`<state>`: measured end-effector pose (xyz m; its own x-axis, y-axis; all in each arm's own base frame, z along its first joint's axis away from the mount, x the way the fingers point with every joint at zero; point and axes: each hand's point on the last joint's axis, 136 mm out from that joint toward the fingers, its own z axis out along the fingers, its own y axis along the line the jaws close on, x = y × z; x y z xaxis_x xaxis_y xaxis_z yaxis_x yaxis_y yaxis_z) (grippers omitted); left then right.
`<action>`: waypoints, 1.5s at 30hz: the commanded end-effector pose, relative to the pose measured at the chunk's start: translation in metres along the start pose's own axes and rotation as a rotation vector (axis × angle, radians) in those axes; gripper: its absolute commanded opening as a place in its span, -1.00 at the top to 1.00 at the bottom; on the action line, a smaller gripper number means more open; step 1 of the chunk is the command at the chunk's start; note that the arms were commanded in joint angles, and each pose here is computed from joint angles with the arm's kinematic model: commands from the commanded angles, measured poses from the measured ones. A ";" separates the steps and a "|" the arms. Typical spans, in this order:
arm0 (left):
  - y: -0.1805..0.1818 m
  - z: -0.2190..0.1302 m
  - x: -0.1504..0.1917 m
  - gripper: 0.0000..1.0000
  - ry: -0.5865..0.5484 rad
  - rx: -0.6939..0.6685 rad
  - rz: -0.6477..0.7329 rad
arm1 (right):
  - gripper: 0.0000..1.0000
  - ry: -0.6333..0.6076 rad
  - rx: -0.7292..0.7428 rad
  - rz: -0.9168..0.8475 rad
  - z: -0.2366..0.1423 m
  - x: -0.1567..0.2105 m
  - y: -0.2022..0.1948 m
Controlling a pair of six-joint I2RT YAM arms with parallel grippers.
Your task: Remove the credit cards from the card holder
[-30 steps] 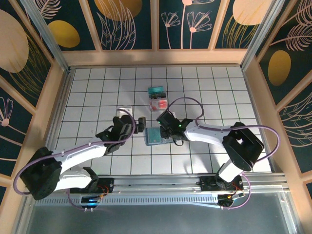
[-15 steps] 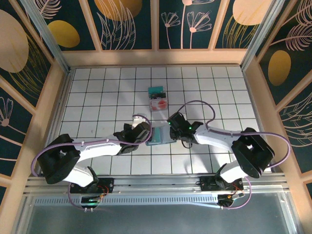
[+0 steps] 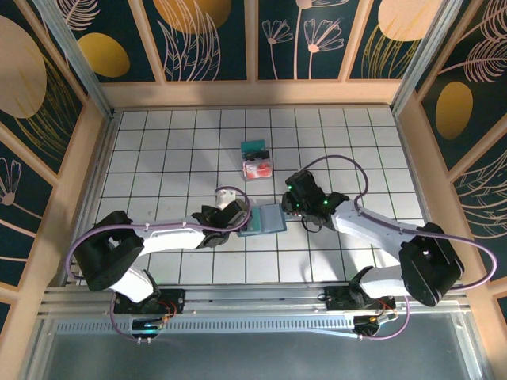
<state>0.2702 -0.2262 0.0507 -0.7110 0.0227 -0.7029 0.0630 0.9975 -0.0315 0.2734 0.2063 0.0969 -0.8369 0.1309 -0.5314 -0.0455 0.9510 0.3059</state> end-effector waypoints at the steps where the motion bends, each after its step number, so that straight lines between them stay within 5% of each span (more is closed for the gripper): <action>1: 0.007 -0.001 0.009 -0.98 0.027 -0.024 -0.081 | 0.39 0.049 -0.079 0.034 -0.003 0.001 0.023; 19: 0.018 0.012 0.045 -0.92 0.127 -0.045 -0.100 | 0.50 0.250 -0.307 0.031 0.030 0.043 0.092; 45: 0.016 0.017 0.058 -0.91 0.174 -0.044 -0.062 | 0.48 0.330 -0.276 0.055 0.065 0.068 0.079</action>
<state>0.2526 -0.2190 0.0141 -0.7819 -0.0739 -0.6190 -0.0187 0.9953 -0.0952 0.2491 0.3090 0.0400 -0.9645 0.0267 -0.2627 -0.1235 0.8335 0.5385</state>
